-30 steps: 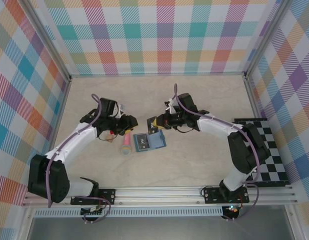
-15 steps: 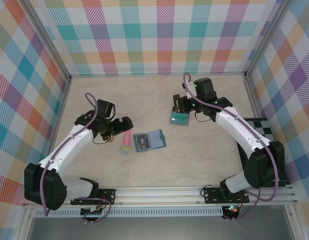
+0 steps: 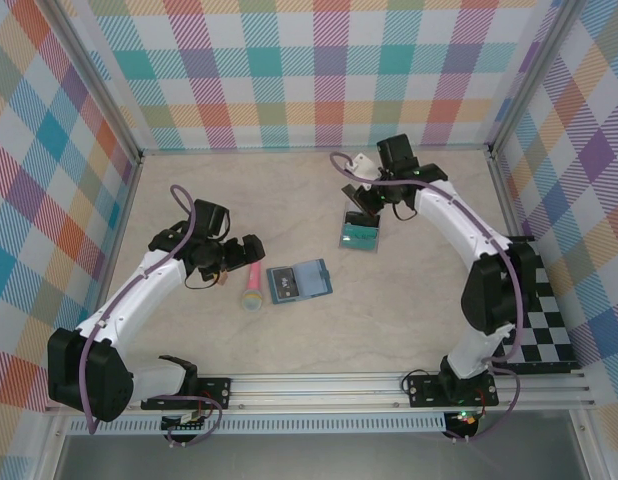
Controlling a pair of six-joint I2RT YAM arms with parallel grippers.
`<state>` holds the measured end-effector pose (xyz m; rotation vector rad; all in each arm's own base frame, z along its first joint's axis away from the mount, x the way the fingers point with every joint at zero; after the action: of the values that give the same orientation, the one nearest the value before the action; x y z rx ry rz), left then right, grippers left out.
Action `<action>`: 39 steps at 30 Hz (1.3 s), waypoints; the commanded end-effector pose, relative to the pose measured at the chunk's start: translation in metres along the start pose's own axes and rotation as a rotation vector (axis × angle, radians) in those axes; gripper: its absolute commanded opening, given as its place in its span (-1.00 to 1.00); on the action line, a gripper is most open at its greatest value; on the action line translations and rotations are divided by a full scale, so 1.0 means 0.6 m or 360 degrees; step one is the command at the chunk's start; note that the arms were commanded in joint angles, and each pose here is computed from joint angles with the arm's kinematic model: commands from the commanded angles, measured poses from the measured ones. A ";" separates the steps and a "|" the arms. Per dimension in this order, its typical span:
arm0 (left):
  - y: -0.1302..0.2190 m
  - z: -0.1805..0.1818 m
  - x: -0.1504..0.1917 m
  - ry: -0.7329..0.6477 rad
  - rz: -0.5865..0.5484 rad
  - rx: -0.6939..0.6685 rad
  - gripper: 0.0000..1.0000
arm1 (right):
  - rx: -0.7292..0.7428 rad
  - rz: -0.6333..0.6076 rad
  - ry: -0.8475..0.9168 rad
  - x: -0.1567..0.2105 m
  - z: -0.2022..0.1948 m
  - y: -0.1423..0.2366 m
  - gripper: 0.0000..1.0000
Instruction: Take the credit cards out of the card holder
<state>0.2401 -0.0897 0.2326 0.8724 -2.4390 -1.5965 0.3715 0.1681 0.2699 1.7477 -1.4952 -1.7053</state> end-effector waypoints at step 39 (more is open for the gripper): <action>-0.014 0.007 0.008 -0.0060 0.0128 0.0024 1.00 | -0.0266 0.0524 0.0634 0.058 -0.015 -0.133 -0.67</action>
<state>0.2368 -0.0926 0.2234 0.7706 -2.4743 -1.5914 0.4089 0.1703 0.1967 1.5669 -1.3458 -1.1949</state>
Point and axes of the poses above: each hand's point on the last joint's axis, 136 mm out from that joint toward the fingers, its own y axis back along the fingers, its own z axis along the line the jaws close on, x = y × z, the point moved 10 cm from there along y, back along the fingers, and after that the axes turned 13 degrees about y, right-handed, at the moved point
